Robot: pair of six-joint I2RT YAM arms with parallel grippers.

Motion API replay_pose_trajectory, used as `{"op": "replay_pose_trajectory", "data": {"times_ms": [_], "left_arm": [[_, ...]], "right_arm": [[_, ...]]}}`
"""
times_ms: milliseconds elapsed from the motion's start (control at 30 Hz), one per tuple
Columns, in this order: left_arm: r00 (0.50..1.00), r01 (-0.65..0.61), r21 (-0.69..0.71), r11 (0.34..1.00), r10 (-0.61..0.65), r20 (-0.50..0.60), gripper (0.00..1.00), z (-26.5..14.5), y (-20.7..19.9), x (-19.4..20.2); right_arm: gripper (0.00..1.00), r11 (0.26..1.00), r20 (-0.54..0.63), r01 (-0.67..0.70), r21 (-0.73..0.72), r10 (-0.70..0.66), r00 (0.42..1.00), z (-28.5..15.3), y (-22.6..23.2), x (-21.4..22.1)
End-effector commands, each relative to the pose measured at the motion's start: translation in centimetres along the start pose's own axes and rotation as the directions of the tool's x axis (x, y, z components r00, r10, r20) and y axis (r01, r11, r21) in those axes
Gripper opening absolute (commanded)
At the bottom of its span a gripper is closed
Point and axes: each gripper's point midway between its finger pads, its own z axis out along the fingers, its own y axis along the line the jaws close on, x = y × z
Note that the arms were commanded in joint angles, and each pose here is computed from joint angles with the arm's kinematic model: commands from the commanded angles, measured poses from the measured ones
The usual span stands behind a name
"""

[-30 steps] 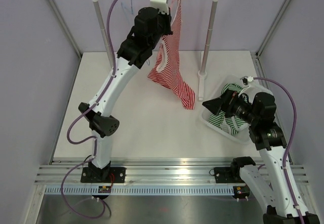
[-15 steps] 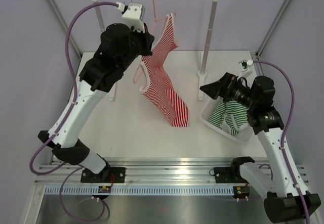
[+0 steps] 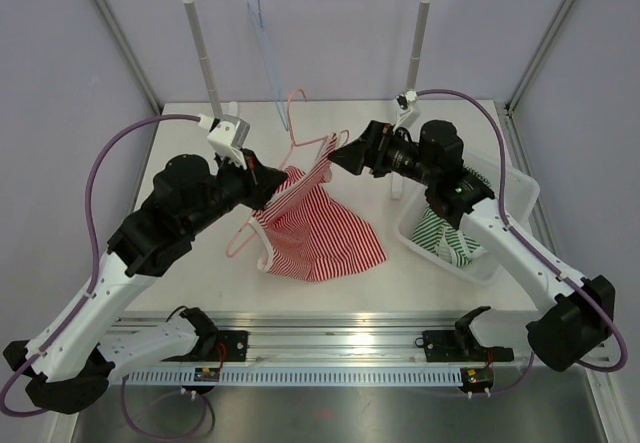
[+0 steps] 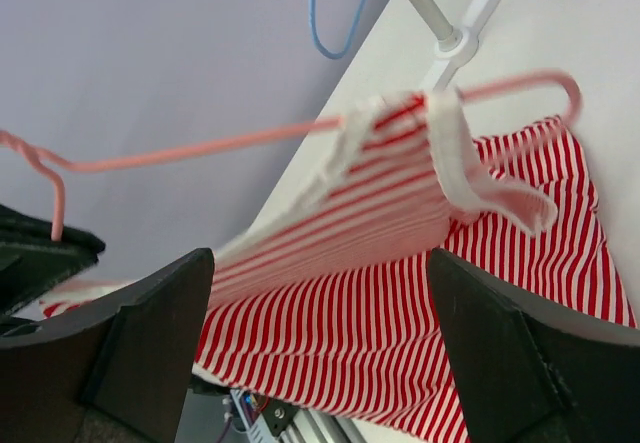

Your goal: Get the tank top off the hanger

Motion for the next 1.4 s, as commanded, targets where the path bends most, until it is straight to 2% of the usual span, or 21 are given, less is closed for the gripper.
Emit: {"op": "replay_pose_trajectory", "data": {"times_ms": [0,100,233,333,367,400,433,533,567,667,900,1167,1267,1367], "left_arm": [[0.997,0.045,0.135,0.990,-0.052,0.048,0.00,-0.2,-2.4,-0.2],[0.998,0.051,0.146,0.988,-0.057,0.041,0.00,-0.5,-2.5,0.3],[0.997,0.055,0.162,0.985,-0.063,0.041,0.00,-0.9,-2.7,0.5],[0.997,0.052,0.143,0.988,-0.060,0.055,0.00,-1.2,-2.3,0.2],[0.997,0.052,0.143,0.988,-0.060,0.057,0.00,-1.2,-2.3,0.2],[0.996,0.050,0.141,0.989,-0.059,0.060,0.00,-1.3,-2.3,0.1],[0.996,0.050,0.137,0.989,-0.059,0.059,0.00,-1.2,-2.2,0.1],[0.997,0.052,0.117,0.992,-0.059,0.058,0.00,-1.0,-1.9,0.2],[0.997,0.052,0.114,0.992,-0.059,0.055,0.00,-1.0,-1.8,0.2],[0.997,0.054,0.111,0.992,-0.060,0.054,0.00,-0.9,-1.8,0.2],[0.996,0.064,0.058,0.996,-0.067,0.065,0.00,-0.8,-0.8,0.2],[0.990,0.089,0.096,0.991,-0.098,0.099,0.00,-1.4,-1.5,-0.4],[0.989,0.094,0.107,0.990,-0.105,0.101,0.00,-1.5,-1.7,-0.4],[0.988,0.097,0.117,0.988,-0.110,0.107,0.00,-1.7,-1.9,-0.6]], "right_arm": [[0.93,0.992,0.105,0.080,0.100,-0.090,0.990,2.1,-0.7,-2.4],[0.89,0.992,0.074,0.077,0.102,-0.085,0.994,3.7,-1.1,-1.3],[0.69,0.984,0.036,0.108,0.145,-0.115,0.993,5.1,-2.1,-0.5],[0.60,0.974,0.014,0.118,0.195,-0.123,0.992,4.8,-3.5,0.4],[0.53,0.972,0.011,0.117,0.206,-0.122,0.992,4.7,-3.9,0.7],[0.52,0.971,0.013,0.117,0.207,-0.123,0.992,4.6,-3.9,0.8],[0.52,0.971,0.006,0.120,0.205,-0.124,0.992,4.6,-4.1,1.0],[0.65,0.979,0.005,0.119,0.165,-0.121,0.993,4.5,-3.4,1.3],[0.73,0.983,0.008,0.108,0.148,-0.110,0.994,4.3,-3.1,1.6],[0.83,0.989,0.050,0.089,0.121,-0.096,0.994,3.8,-2.4,1.1],[0.84,0.995,0.180,0.030,0.100,-0.048,0.983,1.6,-1.1,-0.5],[0.86,1.000,0.088,0.014,0.012,-0.015,0.996,2.0,-0.8,2.4],[0.81,1.000,0.060,0.013,-0.012,-0.012,0.998,2.7,-0.7,2.9],[0.80,1.000,0.054,0.017,-0.011,-0.016,0.998,3.3,-1.0,3.1]]}}
